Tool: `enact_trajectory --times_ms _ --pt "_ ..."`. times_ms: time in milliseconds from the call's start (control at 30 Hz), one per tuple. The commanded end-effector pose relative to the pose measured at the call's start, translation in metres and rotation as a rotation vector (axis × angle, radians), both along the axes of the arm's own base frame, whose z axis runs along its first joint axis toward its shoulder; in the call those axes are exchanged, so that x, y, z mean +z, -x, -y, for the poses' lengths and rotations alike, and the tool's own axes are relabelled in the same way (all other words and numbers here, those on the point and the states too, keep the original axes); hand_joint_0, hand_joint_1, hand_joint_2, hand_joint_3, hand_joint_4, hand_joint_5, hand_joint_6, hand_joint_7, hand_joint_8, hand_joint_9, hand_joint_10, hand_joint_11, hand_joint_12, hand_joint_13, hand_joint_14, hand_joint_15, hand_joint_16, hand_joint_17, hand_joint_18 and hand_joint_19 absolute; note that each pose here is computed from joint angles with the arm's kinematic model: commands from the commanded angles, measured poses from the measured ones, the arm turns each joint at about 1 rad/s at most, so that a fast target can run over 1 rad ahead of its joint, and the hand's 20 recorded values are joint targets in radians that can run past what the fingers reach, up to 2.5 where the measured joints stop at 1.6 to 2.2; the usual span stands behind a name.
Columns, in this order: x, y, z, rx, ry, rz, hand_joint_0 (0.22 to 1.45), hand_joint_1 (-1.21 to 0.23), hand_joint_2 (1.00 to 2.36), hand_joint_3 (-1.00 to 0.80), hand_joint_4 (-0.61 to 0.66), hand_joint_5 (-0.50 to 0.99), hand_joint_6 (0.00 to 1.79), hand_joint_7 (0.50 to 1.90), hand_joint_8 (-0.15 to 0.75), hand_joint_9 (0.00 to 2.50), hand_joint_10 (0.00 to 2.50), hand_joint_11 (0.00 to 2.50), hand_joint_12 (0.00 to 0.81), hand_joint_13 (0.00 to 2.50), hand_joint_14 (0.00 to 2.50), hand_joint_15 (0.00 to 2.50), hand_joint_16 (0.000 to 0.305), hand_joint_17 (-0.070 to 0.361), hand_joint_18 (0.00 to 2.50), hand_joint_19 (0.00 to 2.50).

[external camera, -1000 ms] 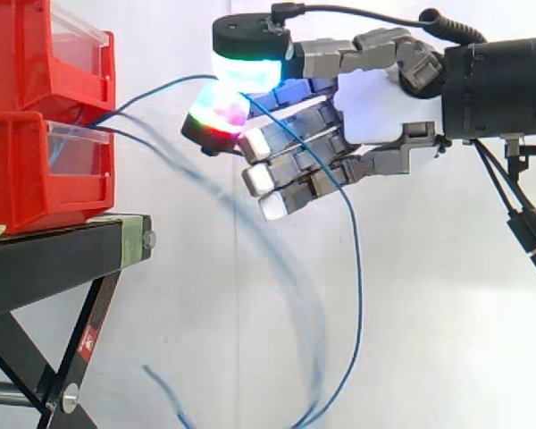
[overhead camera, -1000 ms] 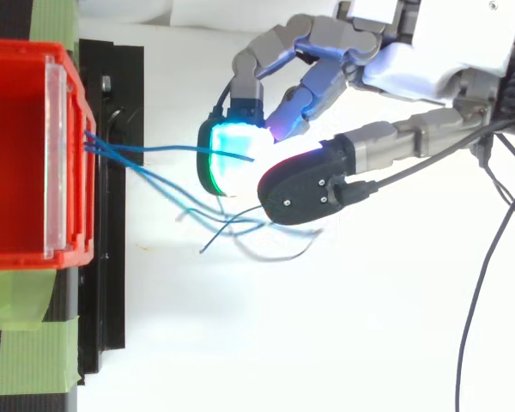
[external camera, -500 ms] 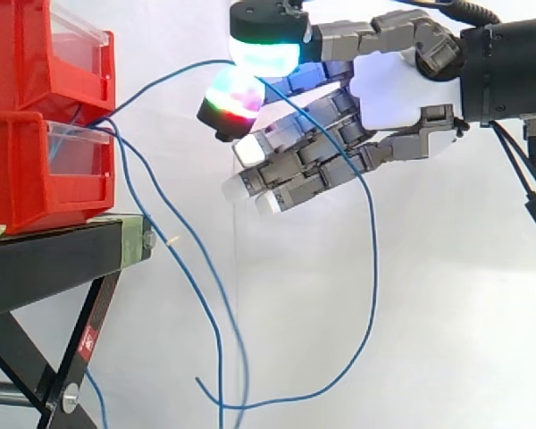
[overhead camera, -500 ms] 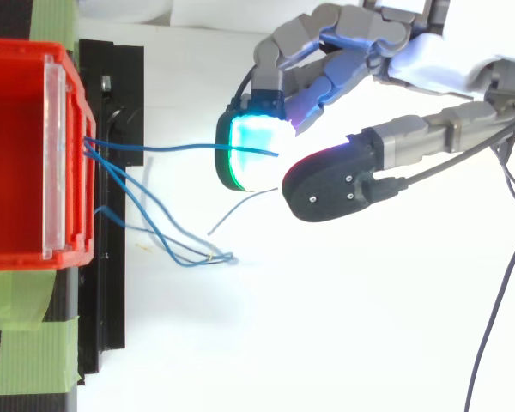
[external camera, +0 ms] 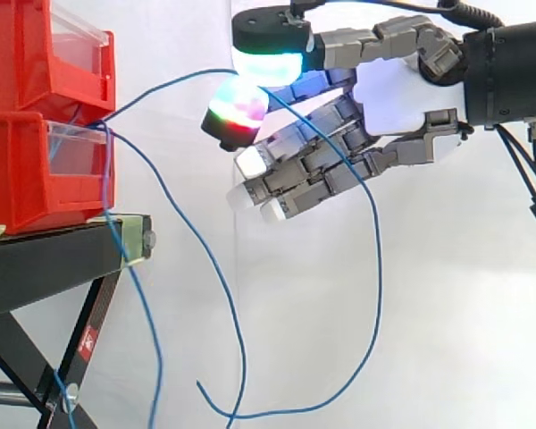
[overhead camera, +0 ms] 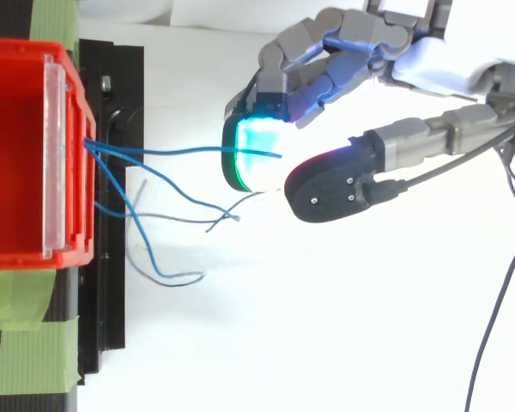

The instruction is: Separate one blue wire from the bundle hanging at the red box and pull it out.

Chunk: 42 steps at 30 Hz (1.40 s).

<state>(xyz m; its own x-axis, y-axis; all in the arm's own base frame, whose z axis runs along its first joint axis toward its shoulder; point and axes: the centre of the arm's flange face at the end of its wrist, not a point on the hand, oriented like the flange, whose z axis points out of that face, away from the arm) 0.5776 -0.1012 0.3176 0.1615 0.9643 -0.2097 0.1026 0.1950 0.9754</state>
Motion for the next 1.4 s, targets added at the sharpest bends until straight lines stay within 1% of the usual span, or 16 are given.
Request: enact_trajectory --times_ms 0,33,133,167,233,300,400,533,667,800,933,967,1000,1100,1200,1367 --pt "-0.001 0.001 0.000 0.000 0.003 -0.007 0.58 -0.74 1.01 -0.07 0.14 -0.13 0.87 1.17 0.383 0.73 0.01 0.59 0.466 0.36 0.01 0.34 0.065 0.147 0.35 0.23" --pt "-0.002 0.001 0.000 0.001 0.007 -0.014 0.58 -0.74 1.01 -0.07 0.14 -0.13 0.87 1.17 0.384 0.74 0.01 0.61 0.467 0.36 0.01 0.35 0.065 0.146 0.36 0.23" --pt "-0.008 0.012 0.001 -0.002 0.022 -0.104 0.58 -0.74 1.01 -0.07 0.14 -0.13 0.87 1.16 0.387 0.74 0.01 0.61 0.471 0.37 0.01 0.34 0.065 0.147 0.38 0.24" --pt "-0.013 0.019 0.001 0.000 0.027 -0.170 0.58 -0.74 1.01 -0.07 0.14 -0.13 0.87 1.16 0.388 0.74 0.01 0.61 0.471 0.38 0.01 0.35 0.066 0.147 0.38 0.24" --pt "-0.018 0.029 0.002 -0.001 0.027 -0.249 0.58 -0.74 1.01 -0.07 0.14 -0.13 0.87 1.16 0.387 0.75 0.01 0.61 0.473 0.38 0.01 0.35 0.065 0.147 0.39 0.25" --pt "-0.020 0.032 0.001 -0.001 0.026 -0.275 0.58 -0.74 1.01 -0.07 0.14 -0.13 0.87 1.16 0.390 0.75 0.01 0.61 0.473 0.39 0.01 0.35 0.065 0.147 0.39 0.25" --pt "-0.020 0.032 0.001 -0.001 0.017 -0.272 0.58 -0.74 1.01 -0.07 0.15 -0.13 0.87 1.16 0.390 0.75 0.01 0.62 0.474 0.40 0.01 0.36 0.065 0.147 0.40 0.25" --pt "-0.023 0.034 -0.005 0.043 0.020 -0.293 0.58 -0.74 1.01 -0.07 0.14 -0.13 0.87 1.16 0.388 0.76 0.01 0.62 0.473 0.40 0.01 0.37 0.065 0.146 0.41 0.26" --pt "-0.026 0.036 -0.007 0.054 0.021 -0.301 0.58 -0.74 1.01 -0.07 0.14 -0.13 0.87 1.16 0.389 0.76 0.01 0.63 0.474 0.40 0.01 0.37 0.065 0.147 0.41 0.27" --pt "-0.027 0.039 -0.008 0.063 0.028 -0.330 0.58 -0.74 1.01 -0.07 0.14 -0.13 0.87 1.16 0.389 0.76 0.01 0.63 0.475 0.41 0.01 0.38 0.065 0.147 0.42 0.27" --pt "-0.033 0.055 -0.010 0.075 0.034 -0.361 0.58 -0.74 1.01 -0.07 0.14 -0.13 0.87 1.16 0.393 0.76 0.01 0.63 0.475 0.41 0.01 0.38 0.065 0.147 0.42 0.28" --pt "-0.035 0.060 -0.011 0.075 0.034 -0.351 0.58 -0.74 1.01 -0.07 0.14 -0.13 0.87 1.16 0.391 0.76 0.01 0.63 0.475 0.41 0.01 0.38 0.066 0.148 0.42 0.28" --pt "-0.039 0.067 -0.013 0.068 0.036 -0.313 0.58 -0.74 1.01 -0.07 0.14 -0.13 0.87 1.16 0.391 0.77 0.01 0.64 0.475 0.41 0.01 0.38 0.066 0.147 0.42 0.28" --pt "-0.049 0.083 -0.014 0.040 0.035 -0.244 0.58 -0.74 1.01 -0.07 0.14 -0.14 0.87 1.16 0.391 0.77 0.01 0.63 0.476 0.42 0.01 0.38 0.066 0.148 0.43 0.28" --pt "-0.056 0.087 -0.015 0.016 0.018 -0.207 0.58 -0.74 1.01 -0.07 0.14 -0.14 0.87 1.15 0.391 0.77 0.01 0.64 0.477 0.42 0.01 0.38 0.066 0.148 0.43 0.28" --pt "-0.058 0.088 -0.018 0.017 0.009 -0.219 0.58 -0.74 1.01 -0.07 0.14 -0.14 0.87 1.16 0.390 0.77 0.01 0.63 0.477 0.42 0.01 0.38 0.066 0.148 0.43 0.28"
